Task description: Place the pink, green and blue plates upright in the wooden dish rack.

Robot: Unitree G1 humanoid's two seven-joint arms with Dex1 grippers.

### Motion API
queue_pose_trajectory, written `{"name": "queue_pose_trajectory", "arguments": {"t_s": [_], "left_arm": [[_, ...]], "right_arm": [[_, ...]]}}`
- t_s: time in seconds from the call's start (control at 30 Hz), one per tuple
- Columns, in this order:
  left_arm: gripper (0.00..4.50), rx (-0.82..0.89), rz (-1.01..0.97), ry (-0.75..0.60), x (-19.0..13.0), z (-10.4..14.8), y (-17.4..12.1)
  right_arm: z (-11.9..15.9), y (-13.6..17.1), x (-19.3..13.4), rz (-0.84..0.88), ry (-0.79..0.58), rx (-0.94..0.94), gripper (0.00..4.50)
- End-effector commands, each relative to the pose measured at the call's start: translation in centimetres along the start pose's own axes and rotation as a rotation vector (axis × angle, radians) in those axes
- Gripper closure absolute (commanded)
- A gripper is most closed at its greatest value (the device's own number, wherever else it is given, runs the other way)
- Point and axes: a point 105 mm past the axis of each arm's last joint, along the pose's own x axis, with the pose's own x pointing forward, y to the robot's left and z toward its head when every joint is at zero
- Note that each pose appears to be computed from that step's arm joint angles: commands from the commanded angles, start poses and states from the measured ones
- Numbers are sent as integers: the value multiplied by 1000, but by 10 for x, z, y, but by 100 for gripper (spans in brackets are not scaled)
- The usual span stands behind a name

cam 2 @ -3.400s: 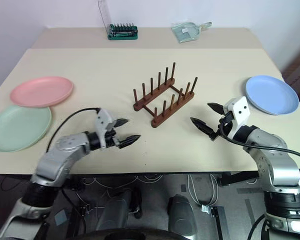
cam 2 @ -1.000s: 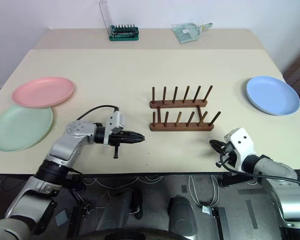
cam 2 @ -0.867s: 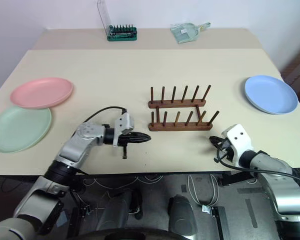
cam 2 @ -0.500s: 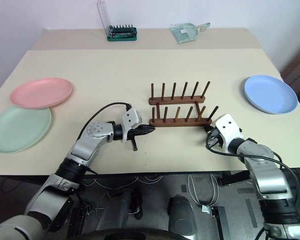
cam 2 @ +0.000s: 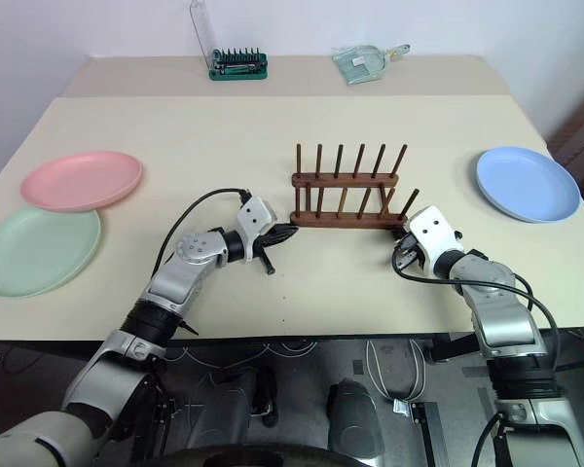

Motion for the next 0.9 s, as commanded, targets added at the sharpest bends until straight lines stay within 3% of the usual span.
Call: {"name": "queue_pose_trajectory", "arguments": {"t_s": [0.03, 0.3, 0.5, 0.6, 0.8, 0.9], "left_arm": [[447, -4, 20, 7, -3, -2, 6], [447, -46, -5, -56, -19, 9, 11], [447, -112, 8, -98, -80, 22, 36], [318, -92, 163, -105, -113, 33, 69], [14, -173, 631, -186, -178, 61, 144], [6, -244, 863, -189, -207, 66, 168]], "right_arm": [[7, -5, 1, -20, -26, -16, 450], [19, -2, -16, 19, -85, -27, 450], [37, 4, -44, 86, -134, -36, 450], [38, 6, -45, 94, -130, -40, 450], [43, 13, -35, 141, -146, -41, 450], [48, 14, -31, 165, -161, -46, 450]]}}
